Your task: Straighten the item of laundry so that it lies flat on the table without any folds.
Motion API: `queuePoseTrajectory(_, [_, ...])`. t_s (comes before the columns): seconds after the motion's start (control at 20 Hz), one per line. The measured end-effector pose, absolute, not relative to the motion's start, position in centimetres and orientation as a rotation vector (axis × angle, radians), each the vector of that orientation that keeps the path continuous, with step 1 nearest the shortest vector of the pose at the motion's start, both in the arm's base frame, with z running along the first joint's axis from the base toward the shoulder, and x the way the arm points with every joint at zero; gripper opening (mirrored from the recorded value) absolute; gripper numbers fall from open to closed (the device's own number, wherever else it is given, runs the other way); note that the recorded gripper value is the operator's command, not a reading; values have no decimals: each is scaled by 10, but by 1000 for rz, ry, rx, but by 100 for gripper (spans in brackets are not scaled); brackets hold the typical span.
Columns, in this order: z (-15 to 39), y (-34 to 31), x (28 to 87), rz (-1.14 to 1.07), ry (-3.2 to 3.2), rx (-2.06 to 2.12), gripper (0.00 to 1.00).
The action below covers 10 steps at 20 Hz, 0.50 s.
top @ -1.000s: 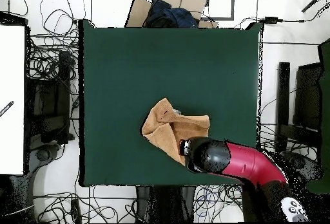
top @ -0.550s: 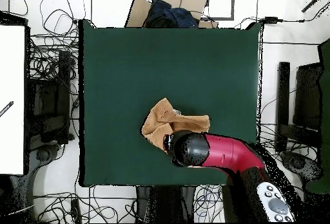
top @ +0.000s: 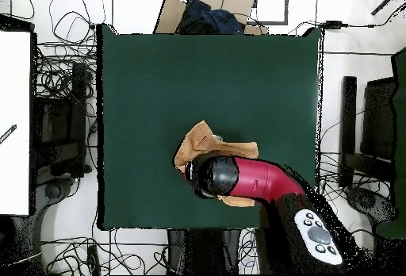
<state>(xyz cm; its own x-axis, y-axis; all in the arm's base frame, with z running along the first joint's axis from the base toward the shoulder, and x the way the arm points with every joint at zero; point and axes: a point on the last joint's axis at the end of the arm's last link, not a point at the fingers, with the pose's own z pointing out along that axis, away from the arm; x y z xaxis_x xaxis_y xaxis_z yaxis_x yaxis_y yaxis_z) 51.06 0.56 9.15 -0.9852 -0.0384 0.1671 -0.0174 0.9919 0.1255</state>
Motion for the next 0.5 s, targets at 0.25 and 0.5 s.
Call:
queuePoseTrajectory(0.25, [85, 10, 514, -230, -2971, -29, 0])
queuePoseTrajectory(0.5, [66, 15, 516, -271, -2981, -89, 0])
